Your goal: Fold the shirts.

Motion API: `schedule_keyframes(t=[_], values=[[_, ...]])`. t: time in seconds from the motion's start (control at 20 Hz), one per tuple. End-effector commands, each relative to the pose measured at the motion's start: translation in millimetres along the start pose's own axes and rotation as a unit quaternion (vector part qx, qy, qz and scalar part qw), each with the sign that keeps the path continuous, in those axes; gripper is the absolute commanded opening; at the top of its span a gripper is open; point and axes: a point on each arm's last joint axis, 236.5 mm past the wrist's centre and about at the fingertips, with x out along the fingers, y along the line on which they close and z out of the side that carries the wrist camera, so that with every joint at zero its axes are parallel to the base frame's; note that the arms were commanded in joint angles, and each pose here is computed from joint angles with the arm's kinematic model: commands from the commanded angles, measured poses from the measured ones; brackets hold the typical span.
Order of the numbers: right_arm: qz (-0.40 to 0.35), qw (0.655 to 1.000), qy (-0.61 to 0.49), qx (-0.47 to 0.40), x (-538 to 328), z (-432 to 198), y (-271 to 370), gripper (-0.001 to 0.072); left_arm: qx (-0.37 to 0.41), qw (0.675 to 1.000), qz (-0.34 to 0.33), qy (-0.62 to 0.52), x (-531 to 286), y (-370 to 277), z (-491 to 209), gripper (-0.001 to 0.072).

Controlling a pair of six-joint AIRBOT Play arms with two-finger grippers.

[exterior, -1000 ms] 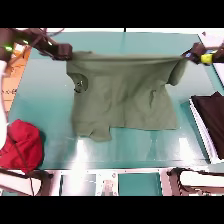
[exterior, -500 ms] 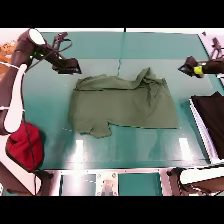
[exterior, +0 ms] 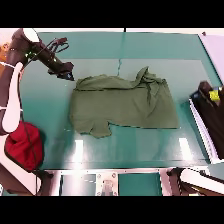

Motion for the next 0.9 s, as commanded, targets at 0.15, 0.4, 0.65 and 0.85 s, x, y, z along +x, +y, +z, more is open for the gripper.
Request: schedule_keyframes(t=[0.15,0.4,0.65,0.85], values=[[-0.071,0.980,0.051,0.181,19,-103,-86,0.0354,-0.041,0.999,-0.011,0.025,7,4,-86,0.0023],[0.010,0.975,0.037,0.219,65,-121,-64,0.0437,-0.164,0.986,-0.028,-0.018,10,55,-168,0.0023],[0.025,0.970,0.026,0.241,88,-113,-61,0.0430,-0.252,0.964,-0.056,-0.057,16,81,-183,0.0025],[0.027,0.968,0.022,0.250,110,-107,-63,0.0376,-0.269,0.958,-0.061,-0.078,26,84,-178,0.0424]])
